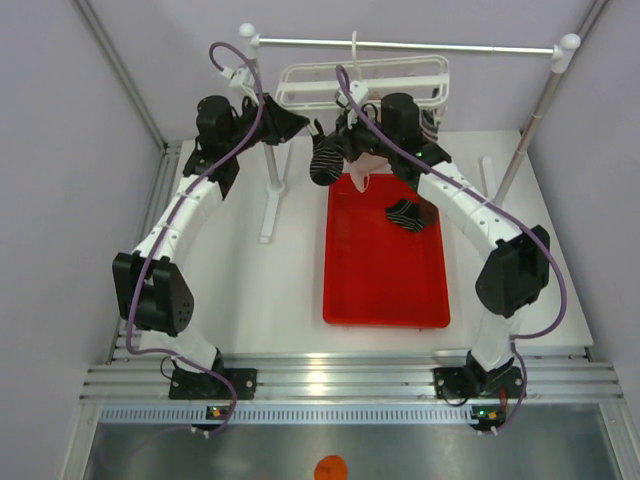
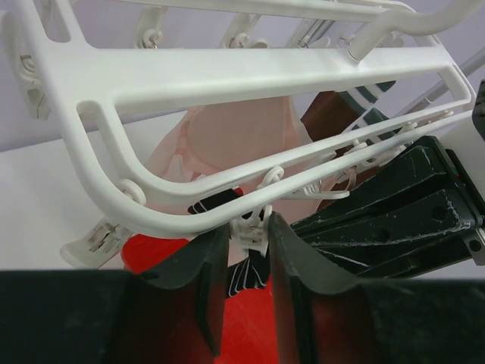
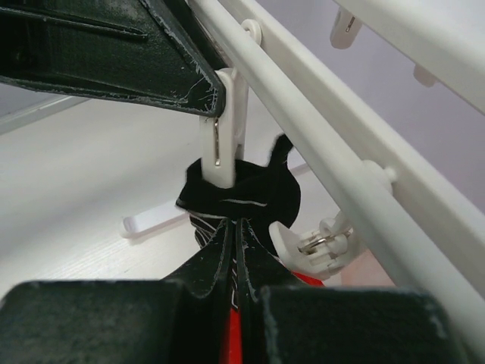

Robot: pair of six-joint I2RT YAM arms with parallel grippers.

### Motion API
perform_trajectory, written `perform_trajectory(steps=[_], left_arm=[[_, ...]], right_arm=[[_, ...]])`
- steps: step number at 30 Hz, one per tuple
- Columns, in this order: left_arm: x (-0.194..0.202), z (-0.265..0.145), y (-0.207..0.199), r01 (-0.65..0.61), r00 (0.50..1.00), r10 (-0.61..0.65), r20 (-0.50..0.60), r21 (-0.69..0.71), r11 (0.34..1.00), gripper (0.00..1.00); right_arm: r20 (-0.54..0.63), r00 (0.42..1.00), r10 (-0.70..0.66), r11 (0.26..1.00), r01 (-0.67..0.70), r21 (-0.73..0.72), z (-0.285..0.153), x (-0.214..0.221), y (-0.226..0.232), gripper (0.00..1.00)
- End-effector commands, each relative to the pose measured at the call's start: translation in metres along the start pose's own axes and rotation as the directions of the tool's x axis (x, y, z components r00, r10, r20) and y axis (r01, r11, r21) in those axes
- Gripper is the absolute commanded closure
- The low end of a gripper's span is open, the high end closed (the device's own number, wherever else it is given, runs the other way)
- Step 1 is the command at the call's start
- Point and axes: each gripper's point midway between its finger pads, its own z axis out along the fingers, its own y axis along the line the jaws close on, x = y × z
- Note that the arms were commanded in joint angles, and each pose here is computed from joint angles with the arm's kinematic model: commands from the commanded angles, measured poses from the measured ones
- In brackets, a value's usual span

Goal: Clip the socks to the hanger
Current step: Clamp the sock onto the hanger.

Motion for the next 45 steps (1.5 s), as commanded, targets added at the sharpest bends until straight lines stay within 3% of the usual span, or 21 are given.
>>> perform_trajectory(steps=[1, 8, 16, 24, 30, 45], left_arm=[[-0.007, 0.002, -0.010, -0.014, 1.000, 0.014, 0.002, 0.021, 1.000, 0.67], [-0.025, -0.006, -0.032, -0.033, 0.998, 0.028, 0.056, 0.093, 0.995, 0.44], [-0.049, -0.048, -0.056, -0.077, 0.988, 0.053, 0.146, 0.166, 0.983, 0.46], [-0.051, -0.085, -0.040, -0.152, 0.976, 0.142, 0.164, 0.049, 0.987, 0.49], [-0.049, -0.081, -0.022, -0.232, 0.964, 0.232, 0.133, -0.015, 0.973, 0.50], [-0.029, -0.062, -0.023, -0.258, 0.964, 0.248, 0.096, 0.111, 0.960, 0.53]], right_arm=[[0.096, 0.994, -0.050, 0.999, 0.051, -0.017, -0.004, -0.040, 0.011, 1.00], [0.088, 0.995, -0.046, 0.999, 0.047, -0.012, -0.006, -0.035, 0.005, 1.00], [0.079, 0.996, -0.043, 0.999, 0.042, 0.009, -0.020, -0.030, -0.011, 1.00], [0.065, 0.997, -0.042, 0.999, 0.042, 0.008, -0.030, -0.025, -0.020, 1.00], [0.066, 0.997, -0.044, 0.999, 0.044, -0.008, -0.034, -0.025, -0.020, 1.00], [0.045, 0.998, -0.036, 0.998, 0.038, -0.047, -0.037, -0.019, -0.014, 1.00]])
